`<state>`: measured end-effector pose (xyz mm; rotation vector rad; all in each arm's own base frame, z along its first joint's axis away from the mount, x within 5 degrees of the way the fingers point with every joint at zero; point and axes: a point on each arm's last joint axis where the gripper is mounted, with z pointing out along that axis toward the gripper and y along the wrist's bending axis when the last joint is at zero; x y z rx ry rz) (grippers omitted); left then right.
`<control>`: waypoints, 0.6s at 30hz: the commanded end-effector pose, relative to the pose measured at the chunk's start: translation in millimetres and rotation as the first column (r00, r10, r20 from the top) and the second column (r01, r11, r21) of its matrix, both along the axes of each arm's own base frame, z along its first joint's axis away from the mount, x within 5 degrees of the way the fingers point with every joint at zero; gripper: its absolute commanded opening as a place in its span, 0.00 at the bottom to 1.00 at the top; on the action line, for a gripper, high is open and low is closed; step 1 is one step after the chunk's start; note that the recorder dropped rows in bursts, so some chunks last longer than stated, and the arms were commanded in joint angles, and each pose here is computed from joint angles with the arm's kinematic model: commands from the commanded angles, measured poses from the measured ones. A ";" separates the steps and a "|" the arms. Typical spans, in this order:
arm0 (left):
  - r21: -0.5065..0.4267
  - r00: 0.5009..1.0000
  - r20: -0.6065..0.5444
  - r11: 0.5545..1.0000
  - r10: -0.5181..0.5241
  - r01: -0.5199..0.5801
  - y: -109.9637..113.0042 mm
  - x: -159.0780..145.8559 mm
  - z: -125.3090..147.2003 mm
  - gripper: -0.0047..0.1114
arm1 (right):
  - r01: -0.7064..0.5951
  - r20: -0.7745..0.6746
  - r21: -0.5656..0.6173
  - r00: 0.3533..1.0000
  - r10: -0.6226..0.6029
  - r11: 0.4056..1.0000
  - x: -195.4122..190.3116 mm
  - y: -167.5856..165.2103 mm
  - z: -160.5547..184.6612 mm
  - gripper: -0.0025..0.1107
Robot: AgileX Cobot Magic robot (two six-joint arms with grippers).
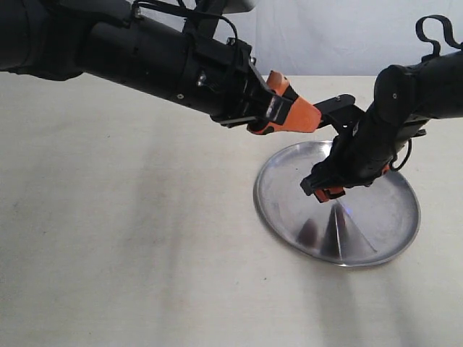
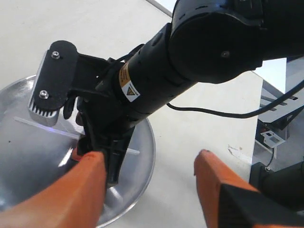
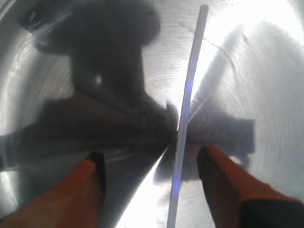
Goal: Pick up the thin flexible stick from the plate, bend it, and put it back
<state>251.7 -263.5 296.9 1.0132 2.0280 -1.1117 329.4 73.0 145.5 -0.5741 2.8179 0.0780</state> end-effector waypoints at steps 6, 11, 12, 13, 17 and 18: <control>-0.006 0.999 0.037 1.000 -0.024 0.024 4.7 -9.2 13.6 0.32 | 0.105 0.108 0.042 0.988 -0.109 0.994 -23.5 -8.1 75.5 0.29; 0.048 0.988 0.100 0.993 -0.114 0.110 16.7 -27.1 30.9 0.04 | 0.143 0.078 0.055 0.986 -0.147 0.988 -48.1 -12.5 100.0 0.02; 0.060 0.990 0.099 0.994 -0.101 0.095 20.5 -30.1 35.6 0.04 | 0.156 0.092 0.065 0.983 -0.162 0.986 -54.6 -13.9 104.8 0.02; 0.083 0.992 0.107 0.995 -0.070 0.061 26.0 -32.2 40.6 0.04 | 0.170 0.114 0.078 0.977 -0.178 0.982 -63.5 -15.9 109.4 0.02; 0.165 0.985 0.160 0.982 0.066 -0.092 47.2 -36.8 56.3 0.04 | 0.176 0.178 0.105 0.965 -0.193 0.979 -95.5 -22.7 125.4 0.02; 0.172 0.974 0.188 0.973 0.124 -0.157 55.8 -39.2 63.3 0.04 | 0.181 0.214 0.109 0.956 -0.201 0.977 -107.4 -26.4 132.3 0.02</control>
